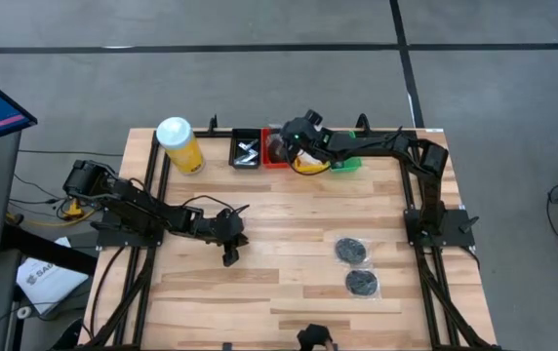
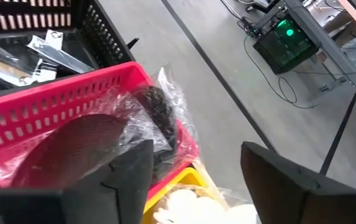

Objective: Pick & Place Travel size toiletries
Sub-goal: Put the hairbrush into the red bin

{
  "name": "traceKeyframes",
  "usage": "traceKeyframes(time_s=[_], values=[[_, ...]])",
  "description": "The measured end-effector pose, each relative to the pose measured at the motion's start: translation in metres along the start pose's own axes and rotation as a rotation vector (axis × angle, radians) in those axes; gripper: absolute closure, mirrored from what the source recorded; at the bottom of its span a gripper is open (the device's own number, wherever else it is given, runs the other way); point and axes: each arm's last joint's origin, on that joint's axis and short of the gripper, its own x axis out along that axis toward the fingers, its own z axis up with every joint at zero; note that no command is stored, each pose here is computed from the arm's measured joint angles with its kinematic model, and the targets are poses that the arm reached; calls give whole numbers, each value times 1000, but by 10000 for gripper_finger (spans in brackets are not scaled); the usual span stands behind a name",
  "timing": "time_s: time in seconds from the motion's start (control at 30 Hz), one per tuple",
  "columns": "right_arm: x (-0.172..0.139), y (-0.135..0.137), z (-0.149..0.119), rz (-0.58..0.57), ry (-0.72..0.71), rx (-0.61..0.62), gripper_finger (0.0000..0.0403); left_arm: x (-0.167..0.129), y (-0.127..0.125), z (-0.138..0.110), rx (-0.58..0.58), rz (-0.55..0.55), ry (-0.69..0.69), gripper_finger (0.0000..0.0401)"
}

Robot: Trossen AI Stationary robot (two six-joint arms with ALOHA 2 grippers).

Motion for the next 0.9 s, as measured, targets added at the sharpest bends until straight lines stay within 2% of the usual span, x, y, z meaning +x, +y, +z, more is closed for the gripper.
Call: traceKeyframes(time_s=[0.2, 0.4, 0.53, 0.67, 0.9], values=[[-7, 10, 3, -78, 8, -20, 175, 0, 0, 0, 0, 0, 0, 343], [-17, 26, 7, -43, -14, -5, 185, 0, 0, 0, 0, 0, 0, 343], [-37, 32, 16, 84, -61, 68, 194, 0, 0, 0, 0, 0, 1, 343], [-60, 36, 24, 205, -78, 90, 208, 0, 0, 0, 0, 0, 1, 343], [-94, 54, 25, 384, -54, 37, 234, 0, 0, 0, 1, -1, 2, 343]])
